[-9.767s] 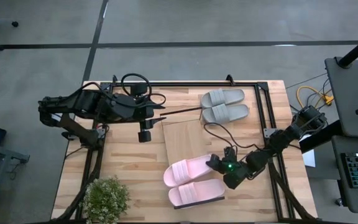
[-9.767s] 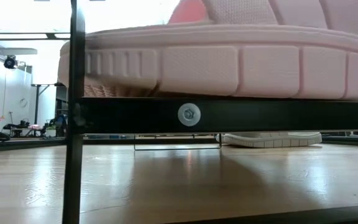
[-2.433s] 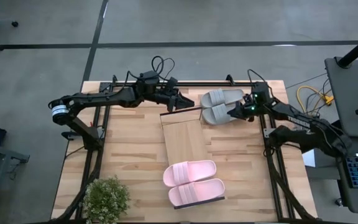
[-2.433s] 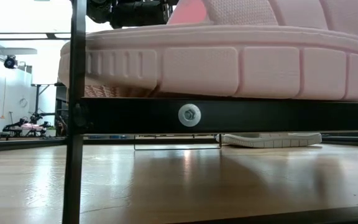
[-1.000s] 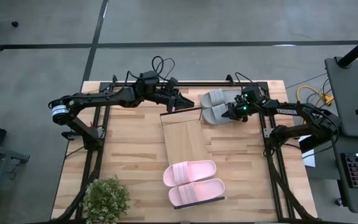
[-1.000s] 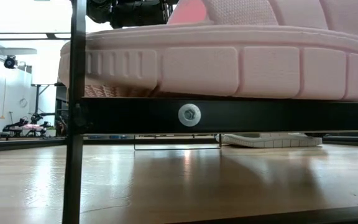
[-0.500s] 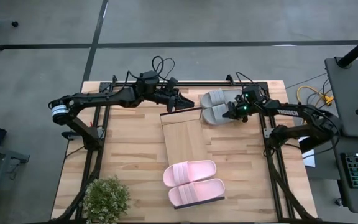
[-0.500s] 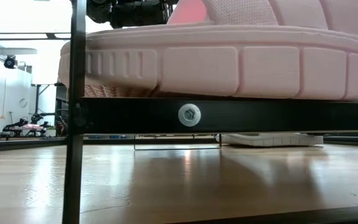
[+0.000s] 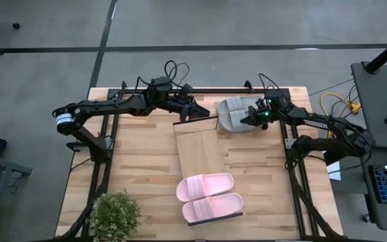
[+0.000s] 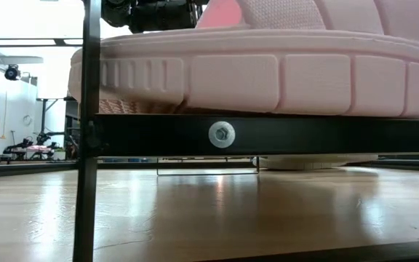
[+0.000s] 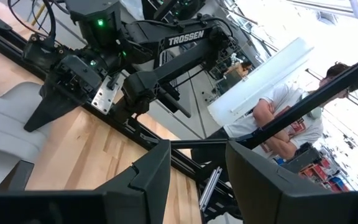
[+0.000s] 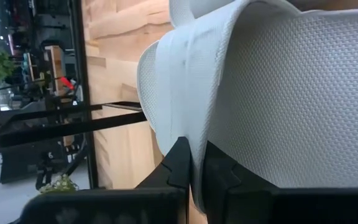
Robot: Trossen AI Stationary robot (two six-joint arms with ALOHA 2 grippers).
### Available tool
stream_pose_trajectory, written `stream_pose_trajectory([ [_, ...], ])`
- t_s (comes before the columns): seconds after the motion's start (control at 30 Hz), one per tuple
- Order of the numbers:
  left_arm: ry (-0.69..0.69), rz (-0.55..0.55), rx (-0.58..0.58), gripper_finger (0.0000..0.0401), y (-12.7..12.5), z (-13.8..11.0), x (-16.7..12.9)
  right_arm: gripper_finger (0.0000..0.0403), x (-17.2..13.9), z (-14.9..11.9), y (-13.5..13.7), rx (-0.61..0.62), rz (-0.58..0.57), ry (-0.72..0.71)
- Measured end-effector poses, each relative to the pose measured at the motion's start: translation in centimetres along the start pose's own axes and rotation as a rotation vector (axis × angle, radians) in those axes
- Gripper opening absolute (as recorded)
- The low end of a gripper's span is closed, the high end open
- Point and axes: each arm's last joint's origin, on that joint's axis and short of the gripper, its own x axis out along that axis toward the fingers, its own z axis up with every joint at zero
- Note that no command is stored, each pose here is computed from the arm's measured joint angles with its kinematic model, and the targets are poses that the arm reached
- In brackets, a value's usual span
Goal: Pick and place slides into the shelf
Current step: Put the bottom gray slide on the shelf
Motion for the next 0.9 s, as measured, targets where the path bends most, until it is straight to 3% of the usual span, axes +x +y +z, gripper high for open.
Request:
stream_pose_trajectory([
  [0.6, 0.031, -0.039, 0.043, 0.0140, -0.5, 0.1, -0.4, 0.0009, -4.1, -1.6, 3.0, -0.051, -0.012, -0.048],
  [0.9, 0.073, 0.004, -0.225, 0.0140, -0.1, -0.4, -0.4, 0.0009, -6.2, -2.6, 5.6, -0.129, -0.033, -0.069],
])
